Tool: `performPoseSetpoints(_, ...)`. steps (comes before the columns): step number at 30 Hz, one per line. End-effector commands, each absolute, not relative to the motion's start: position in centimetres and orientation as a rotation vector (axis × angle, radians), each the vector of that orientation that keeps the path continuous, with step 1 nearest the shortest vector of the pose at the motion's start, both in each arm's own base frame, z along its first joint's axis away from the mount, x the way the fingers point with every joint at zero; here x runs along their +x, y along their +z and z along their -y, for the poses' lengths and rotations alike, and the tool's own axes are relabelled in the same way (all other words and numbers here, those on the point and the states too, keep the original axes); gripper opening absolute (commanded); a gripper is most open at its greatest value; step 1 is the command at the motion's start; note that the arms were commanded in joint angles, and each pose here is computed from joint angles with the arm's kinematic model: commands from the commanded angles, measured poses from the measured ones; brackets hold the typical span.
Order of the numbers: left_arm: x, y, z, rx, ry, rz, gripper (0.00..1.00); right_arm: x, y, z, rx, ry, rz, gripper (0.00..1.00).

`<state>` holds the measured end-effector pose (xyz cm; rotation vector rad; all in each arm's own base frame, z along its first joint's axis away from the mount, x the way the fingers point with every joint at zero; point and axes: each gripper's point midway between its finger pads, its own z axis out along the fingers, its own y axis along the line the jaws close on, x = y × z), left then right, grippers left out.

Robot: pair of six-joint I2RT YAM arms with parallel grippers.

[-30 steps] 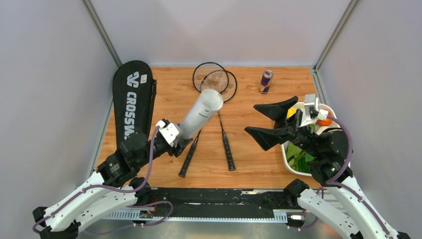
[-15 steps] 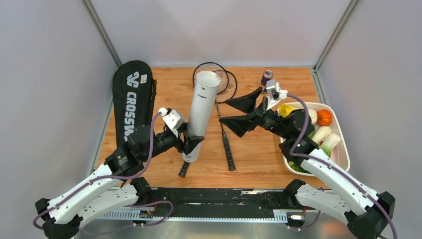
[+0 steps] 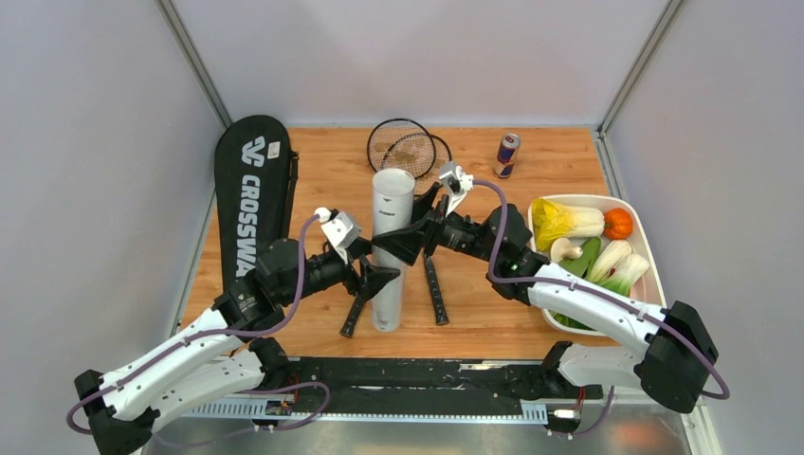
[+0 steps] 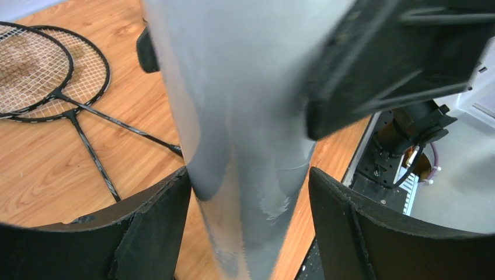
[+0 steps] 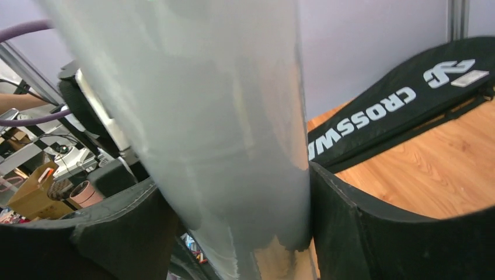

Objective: Pack up the badminton gear

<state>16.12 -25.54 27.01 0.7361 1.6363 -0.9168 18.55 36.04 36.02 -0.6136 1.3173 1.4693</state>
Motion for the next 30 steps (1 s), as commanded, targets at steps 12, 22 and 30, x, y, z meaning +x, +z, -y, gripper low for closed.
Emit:
performPoseSetpoints(12, 15.9, 27.4, 24.9, 0.778, -0.878, -1.579, 0.82, 24.3, 40.3, -31.9, -0.32, 1.241, -1.39, 0.3)
performPoseSetpoints(22, 16.6, 25.6, 22.0, 0.851, -0.661, -1.626, 0.82, 33.0, 34.1, -22.2, -0.215, 0.838, -1.787, 0.36)
performPoseSetpoints(30, 19.0, 22.9, 18.5, 0.812, -0.387, -1.718, 0.82, 37.0, 24.6, -17.8, -0.225, 0.59, -2.138, 0.43)
